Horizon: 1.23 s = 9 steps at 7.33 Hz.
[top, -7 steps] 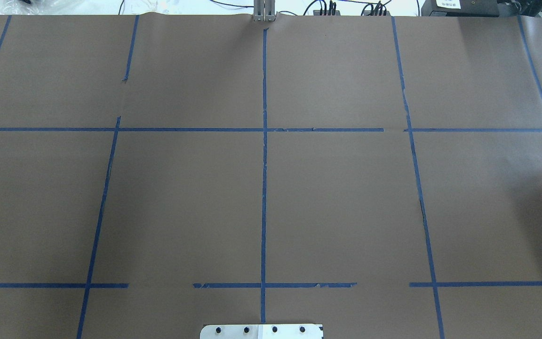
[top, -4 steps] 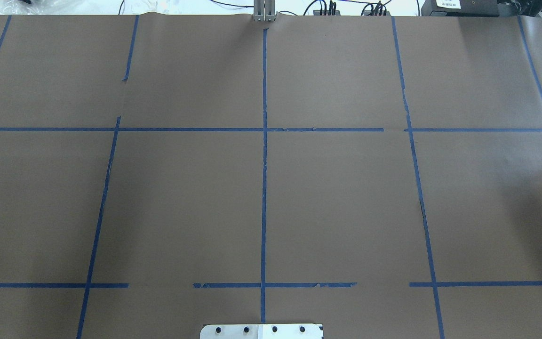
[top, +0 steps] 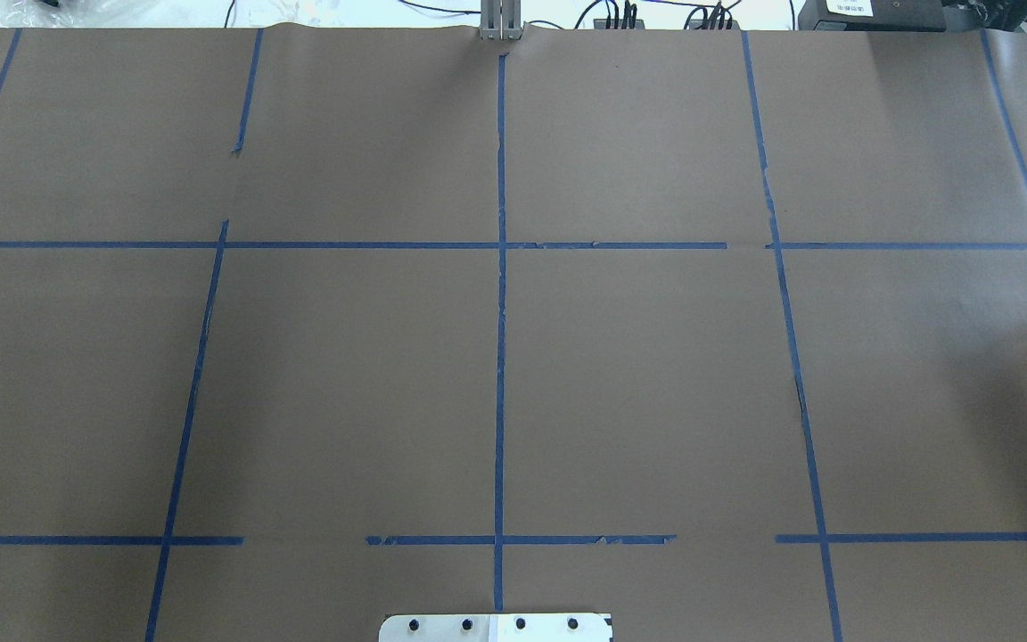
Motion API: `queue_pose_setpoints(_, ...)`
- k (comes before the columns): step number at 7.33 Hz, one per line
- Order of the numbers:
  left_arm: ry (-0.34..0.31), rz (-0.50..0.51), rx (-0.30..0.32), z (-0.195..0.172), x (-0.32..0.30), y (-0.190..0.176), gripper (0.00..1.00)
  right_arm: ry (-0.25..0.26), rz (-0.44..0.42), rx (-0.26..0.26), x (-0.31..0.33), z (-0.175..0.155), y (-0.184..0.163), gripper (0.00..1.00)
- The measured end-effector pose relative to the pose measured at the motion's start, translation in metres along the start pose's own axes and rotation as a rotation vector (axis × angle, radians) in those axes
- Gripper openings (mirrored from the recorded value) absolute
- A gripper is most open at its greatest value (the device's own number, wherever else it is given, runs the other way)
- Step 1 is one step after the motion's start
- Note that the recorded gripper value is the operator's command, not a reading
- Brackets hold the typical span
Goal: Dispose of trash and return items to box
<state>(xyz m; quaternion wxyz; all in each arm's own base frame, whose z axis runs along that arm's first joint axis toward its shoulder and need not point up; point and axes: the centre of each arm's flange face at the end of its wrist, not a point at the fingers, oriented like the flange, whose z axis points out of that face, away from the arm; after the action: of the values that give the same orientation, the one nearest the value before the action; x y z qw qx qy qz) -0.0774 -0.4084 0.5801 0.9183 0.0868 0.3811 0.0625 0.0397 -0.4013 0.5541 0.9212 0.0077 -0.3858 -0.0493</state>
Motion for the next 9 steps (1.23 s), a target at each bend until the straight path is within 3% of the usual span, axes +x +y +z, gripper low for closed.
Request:
queue_pose_setpoints(4,0.006,0.012,0.006,-0.001,0.002,-0.005,1.00,0.005,-0.007,-0.045,0.006,0.026,-0.002,1.00)
queue_pose_setpoints(9,-0.005,0.010,-0.015,0.011,-0.008,-0.036,1.00,0.000,-0.025,-0.033,0.007,0.032,-0.009,1.00)
